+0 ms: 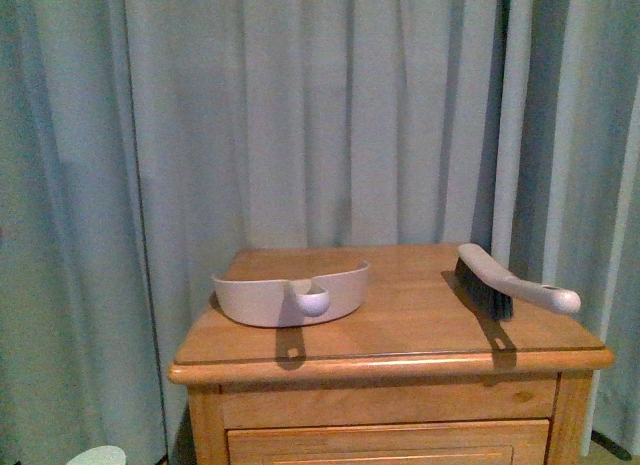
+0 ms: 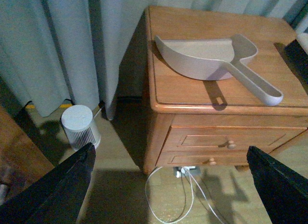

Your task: Clean up trash

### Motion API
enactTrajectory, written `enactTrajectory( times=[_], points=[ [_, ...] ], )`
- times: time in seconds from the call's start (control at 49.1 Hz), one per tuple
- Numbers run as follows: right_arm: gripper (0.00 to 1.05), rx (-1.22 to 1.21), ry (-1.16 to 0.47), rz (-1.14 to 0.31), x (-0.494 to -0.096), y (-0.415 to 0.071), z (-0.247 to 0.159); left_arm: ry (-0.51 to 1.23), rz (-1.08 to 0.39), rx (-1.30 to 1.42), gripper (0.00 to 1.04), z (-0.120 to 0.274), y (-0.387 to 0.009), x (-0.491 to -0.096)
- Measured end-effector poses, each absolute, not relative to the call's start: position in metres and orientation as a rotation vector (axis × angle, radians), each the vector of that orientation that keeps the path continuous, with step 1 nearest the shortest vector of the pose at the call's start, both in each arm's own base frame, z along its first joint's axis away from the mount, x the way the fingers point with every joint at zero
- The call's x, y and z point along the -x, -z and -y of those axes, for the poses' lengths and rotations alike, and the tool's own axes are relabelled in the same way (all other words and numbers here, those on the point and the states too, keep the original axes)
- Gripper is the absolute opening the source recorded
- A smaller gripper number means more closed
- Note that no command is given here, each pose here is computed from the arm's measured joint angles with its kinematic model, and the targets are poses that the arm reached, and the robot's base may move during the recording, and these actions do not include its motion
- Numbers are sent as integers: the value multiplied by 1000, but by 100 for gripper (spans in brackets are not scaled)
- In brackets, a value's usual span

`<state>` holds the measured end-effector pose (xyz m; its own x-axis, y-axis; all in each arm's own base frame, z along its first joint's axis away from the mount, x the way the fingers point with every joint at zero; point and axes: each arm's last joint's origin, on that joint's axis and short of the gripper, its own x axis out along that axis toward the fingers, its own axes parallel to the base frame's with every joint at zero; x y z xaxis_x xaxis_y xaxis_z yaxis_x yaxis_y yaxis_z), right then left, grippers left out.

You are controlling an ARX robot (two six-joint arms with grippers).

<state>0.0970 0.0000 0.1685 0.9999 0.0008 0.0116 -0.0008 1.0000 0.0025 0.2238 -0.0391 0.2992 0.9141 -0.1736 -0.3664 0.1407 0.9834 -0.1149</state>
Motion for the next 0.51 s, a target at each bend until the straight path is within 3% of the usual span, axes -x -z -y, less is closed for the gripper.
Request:
enactTrajectory(
  times=[0.224,0.509],
  points=[
    [97,-2,-1,12,-97,-168,0,242,-527,-5,97,143,-349,-280],
    [97,-2,-1,12,-97,-168,0,182,-598,-1,97,210,-336,-327]
  ],
)
